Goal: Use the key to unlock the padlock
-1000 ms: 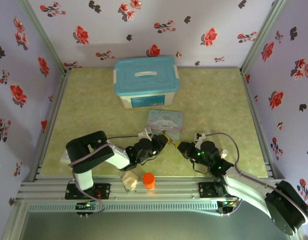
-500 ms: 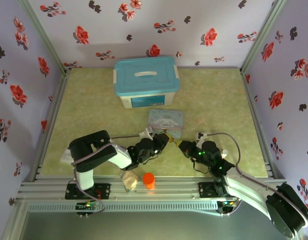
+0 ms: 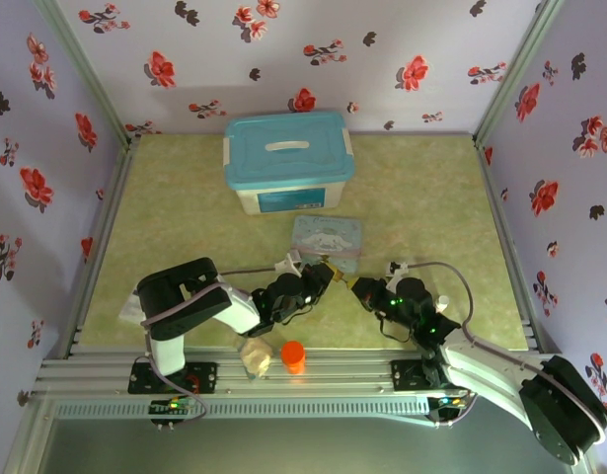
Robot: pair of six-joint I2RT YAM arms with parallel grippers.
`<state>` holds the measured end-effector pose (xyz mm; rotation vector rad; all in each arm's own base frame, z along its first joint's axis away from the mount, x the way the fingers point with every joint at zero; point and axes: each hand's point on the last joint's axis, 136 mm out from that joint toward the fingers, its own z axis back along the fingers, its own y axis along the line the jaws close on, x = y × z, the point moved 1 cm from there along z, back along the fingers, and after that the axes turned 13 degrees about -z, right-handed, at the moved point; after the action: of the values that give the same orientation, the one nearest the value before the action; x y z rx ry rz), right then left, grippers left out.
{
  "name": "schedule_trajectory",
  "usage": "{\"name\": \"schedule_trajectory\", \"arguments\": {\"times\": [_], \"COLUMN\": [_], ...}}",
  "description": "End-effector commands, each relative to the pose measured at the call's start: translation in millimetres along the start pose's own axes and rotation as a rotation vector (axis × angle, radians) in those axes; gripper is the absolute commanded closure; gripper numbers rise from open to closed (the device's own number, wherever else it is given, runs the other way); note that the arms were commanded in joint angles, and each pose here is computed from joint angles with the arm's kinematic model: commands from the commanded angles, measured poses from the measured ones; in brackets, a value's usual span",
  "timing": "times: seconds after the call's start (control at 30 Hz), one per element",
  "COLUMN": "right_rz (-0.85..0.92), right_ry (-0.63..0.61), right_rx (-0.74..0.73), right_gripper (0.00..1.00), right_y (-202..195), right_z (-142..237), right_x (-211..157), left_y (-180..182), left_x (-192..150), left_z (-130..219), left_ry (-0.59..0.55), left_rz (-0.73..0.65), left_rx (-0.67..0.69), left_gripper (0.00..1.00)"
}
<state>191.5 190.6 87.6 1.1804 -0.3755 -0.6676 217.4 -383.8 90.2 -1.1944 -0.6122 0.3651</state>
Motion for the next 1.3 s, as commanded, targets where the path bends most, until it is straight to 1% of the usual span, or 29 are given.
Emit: {"name": "schedule_trajectory", "arguments": {"times": [0.0, 0.1, 0.37, 0.6, 0.73, 0.93, 1.03, 1.17, 1.27], "right_rz": [0.007, 0.005, -0.027, -0.04, -0.039, -0.015, -0.024, -0.038, -0.039], "right_ry": [-0.026, -0.02, 0.003, 0.036, 0.032, 0.101, 0.137, 0.147, 0.156], "right_rx": [0.077, 0.092, 0.15, 0.218, 0.186, 0.175, 0.192, 0.178, 0.194], "right_gripper": [1.0, 1.0, 1.0, 1.0, 1.0, 1.0, 1.0, 1.0, 1.0], "right_y": [17, 21, 33, 48, 38, 46, 51, 47, 50], "right_z": [2, 2, -1, -2, -1, -3, -6, -11, -13], "right_x": [5, 4, 2, -1, 6, 1, -3, -3, -4], "left_y": [-37, -35, -44, -35, -41, -44, -45, -50, -51], "left_x": [-16, -20, -22, -23, -21, -22, -22, -23, -23], "left_z": [-1, -4, -5, -3, -1, -1, -1, -3, -2], "left_ry": [0.056, 0.066, 0.073, 0.074, 0.071, 0.079, 0.079, 0.088, 0.091], "left_rz": [0.026, 0.037, 0.033, 0.035, 0.023, 0.016, 0.018, 0.017, 0.016], "left_rx": [-0.13, -0.128, -0.154, -0.135, -0.153, -0.162, -0.167, -0.181, -0.185], "left_gripper": [1.0, 1.0, 1.0, 1.0, 1.0, 1.0, 1.0, 1.0, 1.0]}}
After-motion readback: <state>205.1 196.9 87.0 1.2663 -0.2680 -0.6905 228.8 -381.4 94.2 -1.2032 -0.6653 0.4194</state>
